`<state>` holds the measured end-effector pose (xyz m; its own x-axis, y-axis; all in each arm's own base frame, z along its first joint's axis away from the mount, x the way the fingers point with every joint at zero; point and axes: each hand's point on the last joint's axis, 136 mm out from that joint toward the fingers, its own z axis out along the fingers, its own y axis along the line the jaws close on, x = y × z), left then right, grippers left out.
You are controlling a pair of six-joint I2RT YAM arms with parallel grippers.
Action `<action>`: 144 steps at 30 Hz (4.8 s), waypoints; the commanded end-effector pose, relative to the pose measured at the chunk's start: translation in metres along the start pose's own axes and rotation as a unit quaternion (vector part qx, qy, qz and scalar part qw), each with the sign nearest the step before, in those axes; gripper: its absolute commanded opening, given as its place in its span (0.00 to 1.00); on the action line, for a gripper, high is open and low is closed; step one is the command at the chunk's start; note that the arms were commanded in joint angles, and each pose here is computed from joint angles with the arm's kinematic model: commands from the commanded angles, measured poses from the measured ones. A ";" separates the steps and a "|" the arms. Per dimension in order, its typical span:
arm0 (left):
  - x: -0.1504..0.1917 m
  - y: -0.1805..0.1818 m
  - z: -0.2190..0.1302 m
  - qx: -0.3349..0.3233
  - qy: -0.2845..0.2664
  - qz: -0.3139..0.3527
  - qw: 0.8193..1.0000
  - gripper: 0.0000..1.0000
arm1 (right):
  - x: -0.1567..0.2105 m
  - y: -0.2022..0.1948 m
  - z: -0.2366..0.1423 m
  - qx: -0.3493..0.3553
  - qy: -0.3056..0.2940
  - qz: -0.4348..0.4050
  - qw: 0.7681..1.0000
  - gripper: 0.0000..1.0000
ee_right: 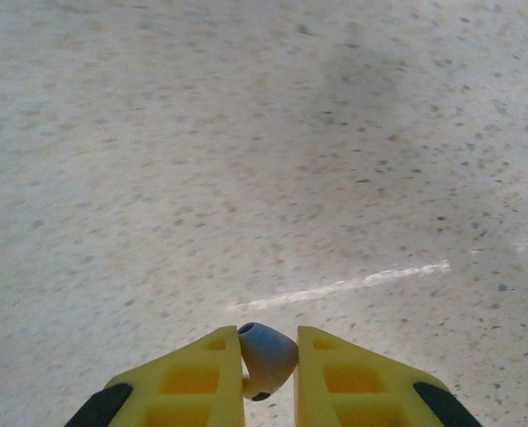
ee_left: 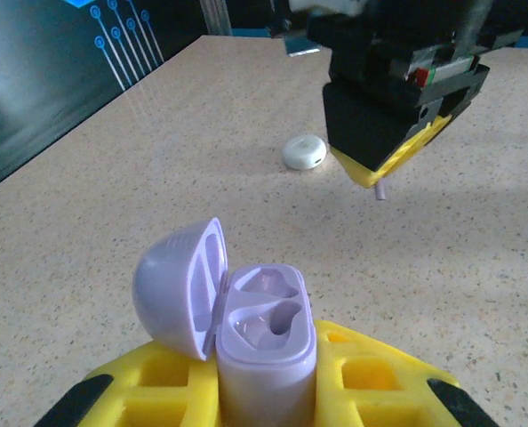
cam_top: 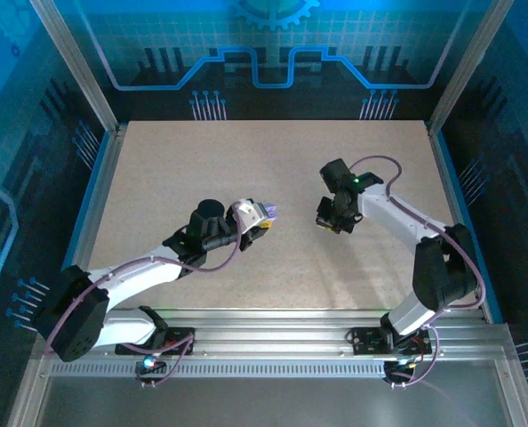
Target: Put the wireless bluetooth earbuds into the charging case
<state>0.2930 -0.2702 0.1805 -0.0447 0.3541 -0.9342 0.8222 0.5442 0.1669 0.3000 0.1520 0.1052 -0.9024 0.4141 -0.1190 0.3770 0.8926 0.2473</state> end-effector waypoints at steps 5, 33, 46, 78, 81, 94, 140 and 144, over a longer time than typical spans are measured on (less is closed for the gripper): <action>-0.023 -0.005 0.001 0.022 -0.058 0.005 0.998 0.18 | 0.002 0.050 -0.047 -0.075 -0.066 -0.076 0.992 0.17; -0.031 -0.007 -0.009 0.011 -0.083 0.088 0.993 0.17 | 0.043 0.146 -0.125 -0.235 -0.216 -0.318 0.893 0.18; -0.043 0.001 -0.011 -0.003 -0.095 0.052 0.994 0.18 | 0.056 0.146 -0.114 -0.212 -0.214 -0.347 0.888 0.18; -0.068 0.002 -0.018 0.008 -0.130 0.012 0.991 0.19 | 0.065 0.149 -0.110 -0.223 -0.217 -0.364 0.878 0.18; -0.062 0.003 -0.016 0.006 -0.122 0.009 0.992 0.19 | 0.061 0.147 -0.119 -0.222 -0.229 -0.363 0.876 0.18; -0.059 0.003 -0.014 0.006 -0.115 0.006 0.993 0.19 | 0.061 0.149 -0.139 -0.238 -0.245 -0.364 0.866 0.18; -0.089 -0.004 -0.033 0.035 -0.164 -0.008 0.986 0.20 | 0.069 0.150 -0.109 -0.205 -0.207 -0.471 0.833 0.18; -0.093 -0.004 -0.037 0.041 -0.170 -0.013 0.984 0.20 | 0.073 0.153 -0.116 -0.217 -0.202 -0.493 0.818 0.17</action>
<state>0.2806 -0.2732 0.2246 -0.0001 0.1717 -0.9852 0.8498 0.5193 0.0904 0.2764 0.2976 0.2506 -0.5554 -0.2926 -0.7784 -0.6299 0.7591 0.1642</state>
